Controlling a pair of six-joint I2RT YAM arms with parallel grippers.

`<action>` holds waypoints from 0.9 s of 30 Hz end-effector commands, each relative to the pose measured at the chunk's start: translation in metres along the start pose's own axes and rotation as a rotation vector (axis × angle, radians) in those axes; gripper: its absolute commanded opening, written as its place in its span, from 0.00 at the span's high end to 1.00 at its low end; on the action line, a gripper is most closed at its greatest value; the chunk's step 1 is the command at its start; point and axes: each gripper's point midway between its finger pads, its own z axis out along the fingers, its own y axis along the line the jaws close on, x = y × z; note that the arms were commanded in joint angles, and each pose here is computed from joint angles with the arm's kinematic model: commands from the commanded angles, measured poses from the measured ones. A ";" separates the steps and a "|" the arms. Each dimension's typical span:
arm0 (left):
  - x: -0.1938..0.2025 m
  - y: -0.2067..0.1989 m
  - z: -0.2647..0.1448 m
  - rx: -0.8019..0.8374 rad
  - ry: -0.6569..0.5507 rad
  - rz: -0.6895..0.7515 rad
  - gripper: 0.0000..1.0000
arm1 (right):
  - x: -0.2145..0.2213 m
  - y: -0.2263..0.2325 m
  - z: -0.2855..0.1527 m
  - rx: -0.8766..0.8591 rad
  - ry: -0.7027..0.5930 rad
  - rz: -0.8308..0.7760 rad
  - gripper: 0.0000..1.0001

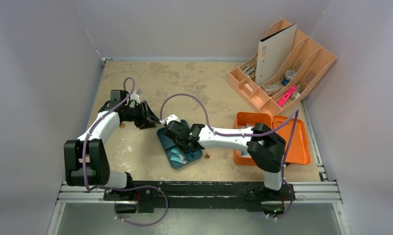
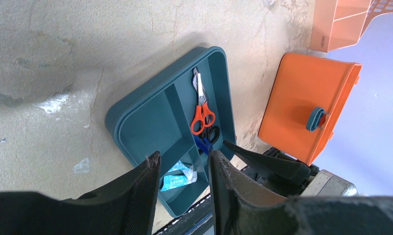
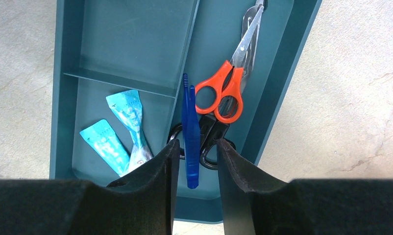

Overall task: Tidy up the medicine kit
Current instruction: Adjust the medical item in the medicine box compartment.

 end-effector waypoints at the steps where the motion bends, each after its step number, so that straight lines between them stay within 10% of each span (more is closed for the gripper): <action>1: -0.004 -0.002 -0.002 0.017 -0.010 0.026 0.62 | -0.001 0.004 0.001 0.000 0.004 -0.008 0.64; 27: -0.003 0.000 0.000 0.017 -0.004 0.018 0.62 | 0.004 -0.010 0.001 0.044 0.040 -0.042 0.70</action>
